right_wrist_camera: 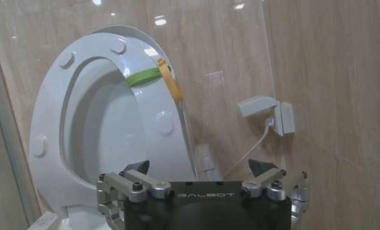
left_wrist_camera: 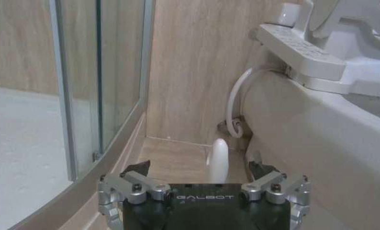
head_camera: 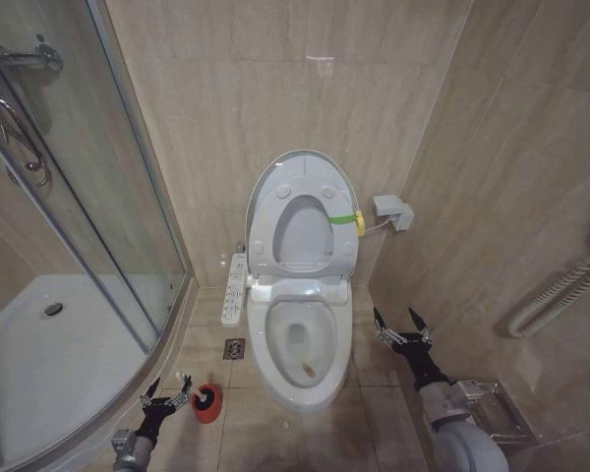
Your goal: Open the toilet lid, clean the toilet bowl with a toilet brush, close the toilet lid, and flush.
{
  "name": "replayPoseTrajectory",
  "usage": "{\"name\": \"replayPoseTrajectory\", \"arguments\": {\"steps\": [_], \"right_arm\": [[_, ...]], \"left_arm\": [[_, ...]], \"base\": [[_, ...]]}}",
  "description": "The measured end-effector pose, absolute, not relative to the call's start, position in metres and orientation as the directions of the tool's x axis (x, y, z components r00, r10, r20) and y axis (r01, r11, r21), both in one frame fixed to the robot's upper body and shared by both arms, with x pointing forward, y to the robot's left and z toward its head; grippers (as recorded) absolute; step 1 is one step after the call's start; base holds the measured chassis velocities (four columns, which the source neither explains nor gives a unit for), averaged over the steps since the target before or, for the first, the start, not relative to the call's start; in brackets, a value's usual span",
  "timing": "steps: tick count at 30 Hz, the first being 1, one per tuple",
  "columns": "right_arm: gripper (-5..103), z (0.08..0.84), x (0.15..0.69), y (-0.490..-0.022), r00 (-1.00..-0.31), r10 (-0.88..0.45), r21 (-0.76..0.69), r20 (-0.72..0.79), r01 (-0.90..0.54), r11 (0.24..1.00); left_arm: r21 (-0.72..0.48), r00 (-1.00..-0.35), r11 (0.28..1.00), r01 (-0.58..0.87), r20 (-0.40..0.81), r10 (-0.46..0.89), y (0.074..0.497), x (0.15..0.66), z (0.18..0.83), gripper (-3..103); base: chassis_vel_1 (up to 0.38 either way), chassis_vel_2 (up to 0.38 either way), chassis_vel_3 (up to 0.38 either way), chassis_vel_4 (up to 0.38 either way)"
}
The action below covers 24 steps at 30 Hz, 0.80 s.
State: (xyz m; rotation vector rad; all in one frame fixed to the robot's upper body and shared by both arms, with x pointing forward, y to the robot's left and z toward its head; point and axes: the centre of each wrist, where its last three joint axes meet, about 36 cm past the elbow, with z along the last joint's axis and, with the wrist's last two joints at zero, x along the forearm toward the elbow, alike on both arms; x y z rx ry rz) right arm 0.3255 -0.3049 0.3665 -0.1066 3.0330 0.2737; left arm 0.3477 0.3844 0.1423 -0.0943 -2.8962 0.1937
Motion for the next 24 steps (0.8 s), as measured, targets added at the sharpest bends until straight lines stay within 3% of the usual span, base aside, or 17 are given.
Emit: {"name": "replayPoseTrajectory", "arguments": {"steps": [12,24], "right_arm": [[100,0.367,0.326,-0.305,-0.993,-0.061,0.175,-0.1,-0.078,0.981],[100,0.367,0.325,-0.305,-0.993,-0.061,0.175,-0.1,-0.078,0.981]], "left_arm": [[-0.183,-0.969,0.977,0.11,0.199,0.147,0.375,0.373,0.141,100],[-0.192,-0.956,0.976,0.103,0.251,0.151,0.366,0.369,0.129,99]], "base": [[0.0,0.0,0.0,0.0],[0.0,0.0,0.0,0.0]]}}
